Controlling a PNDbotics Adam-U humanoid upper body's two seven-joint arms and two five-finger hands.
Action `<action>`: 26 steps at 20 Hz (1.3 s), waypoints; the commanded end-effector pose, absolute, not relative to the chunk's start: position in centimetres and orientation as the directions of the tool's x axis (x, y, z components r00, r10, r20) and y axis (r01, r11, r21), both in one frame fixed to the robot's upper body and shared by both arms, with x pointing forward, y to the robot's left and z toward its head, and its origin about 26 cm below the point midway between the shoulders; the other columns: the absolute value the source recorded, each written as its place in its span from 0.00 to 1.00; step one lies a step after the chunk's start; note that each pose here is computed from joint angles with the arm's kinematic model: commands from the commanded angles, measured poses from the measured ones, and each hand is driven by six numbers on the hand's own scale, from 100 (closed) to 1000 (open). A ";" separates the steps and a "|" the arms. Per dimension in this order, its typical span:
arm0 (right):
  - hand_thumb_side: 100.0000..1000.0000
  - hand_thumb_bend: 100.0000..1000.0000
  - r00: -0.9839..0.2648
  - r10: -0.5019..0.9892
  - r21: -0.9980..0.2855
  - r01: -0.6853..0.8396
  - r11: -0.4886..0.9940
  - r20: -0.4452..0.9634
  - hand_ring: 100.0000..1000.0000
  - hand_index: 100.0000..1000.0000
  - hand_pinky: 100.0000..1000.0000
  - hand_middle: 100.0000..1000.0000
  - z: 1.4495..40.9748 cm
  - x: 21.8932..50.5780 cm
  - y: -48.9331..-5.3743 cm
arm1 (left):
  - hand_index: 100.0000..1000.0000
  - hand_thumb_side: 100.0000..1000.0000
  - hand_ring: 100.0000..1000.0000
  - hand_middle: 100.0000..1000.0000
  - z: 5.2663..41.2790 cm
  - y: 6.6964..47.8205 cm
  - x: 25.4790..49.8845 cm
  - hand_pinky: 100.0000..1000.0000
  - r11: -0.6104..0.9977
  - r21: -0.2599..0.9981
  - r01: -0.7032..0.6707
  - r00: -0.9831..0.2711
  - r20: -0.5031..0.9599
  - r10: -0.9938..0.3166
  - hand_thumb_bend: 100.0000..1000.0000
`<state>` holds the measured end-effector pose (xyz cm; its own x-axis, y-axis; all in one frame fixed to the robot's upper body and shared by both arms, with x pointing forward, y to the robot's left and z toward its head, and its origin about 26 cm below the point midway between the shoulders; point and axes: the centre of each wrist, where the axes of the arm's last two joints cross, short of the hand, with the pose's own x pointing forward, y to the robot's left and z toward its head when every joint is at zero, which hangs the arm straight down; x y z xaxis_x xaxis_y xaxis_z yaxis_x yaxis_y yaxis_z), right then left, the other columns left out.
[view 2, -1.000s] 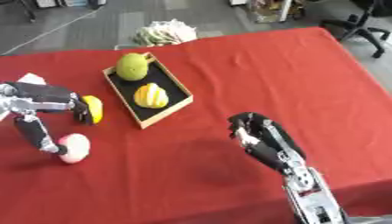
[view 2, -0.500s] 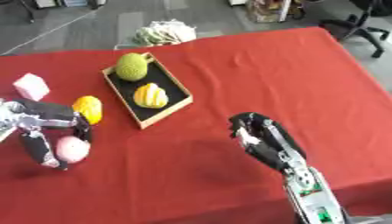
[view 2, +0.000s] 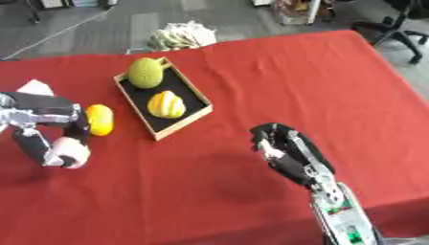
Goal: Pick up objects on the table and place them in the box.
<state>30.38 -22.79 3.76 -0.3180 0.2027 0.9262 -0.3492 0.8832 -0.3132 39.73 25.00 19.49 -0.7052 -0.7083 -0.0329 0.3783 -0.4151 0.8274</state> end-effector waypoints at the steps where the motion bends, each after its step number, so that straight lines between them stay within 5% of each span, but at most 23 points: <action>1: 0.42 0.00 -0.340 0.210 -0.328 -0.337 0.882 0.917 0.53 0.66 0.66 0.51 4.5 30.5 -23.1 | 0.58 0.00 0.45 0.40 21.7 23.8 40.6 0.60 -0.386 0.871 0.303 -0.709 -0.065 -0.702 0.31; 11: 0.43 0.00 -0.335 0.195 -0.316 -0.356 0.879 0.922 0.53 0.66 0.66 0.51 4.3 30.4 -22.7 | 0.59 0.00 0.47 0.41 18.8 18.4 44.9 0.62 -0.288 0.938 0.192 -0.698 -0.075 -0.712 0.35; 20: 0.43 0.00 -0.337 0.186 -0.312 -0.370 0.875 0.923 0.53 0.66 0.66 0.51 4.4 30.5 -22.3 | 0.62 0.00 0.49 0.43 17.0 16.4 45.7 0.65 -0.194 0.979 0.066 -0.691 -0.095 -0.716 0.39; 26: 0.43 0.00 -0.337 0.184 -0.310 -0.371 0.875 0.923 0.53 0.66 0.66 0.51 4.4 30.5 -22.3 | 0.72 0.00 0.60 0.54 15.5 16.1 45.8 0.74 -0.183 0.981 0.060 -0.697 -0.090 -0.711 0.47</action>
<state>30.26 -22.34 3.60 -0.3115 0.1880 0.9315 -0.3724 0.8777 -0.3017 45.52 16.06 14.39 -0.6973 -0.7134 -0.0695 0.0960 -0.1891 0.9773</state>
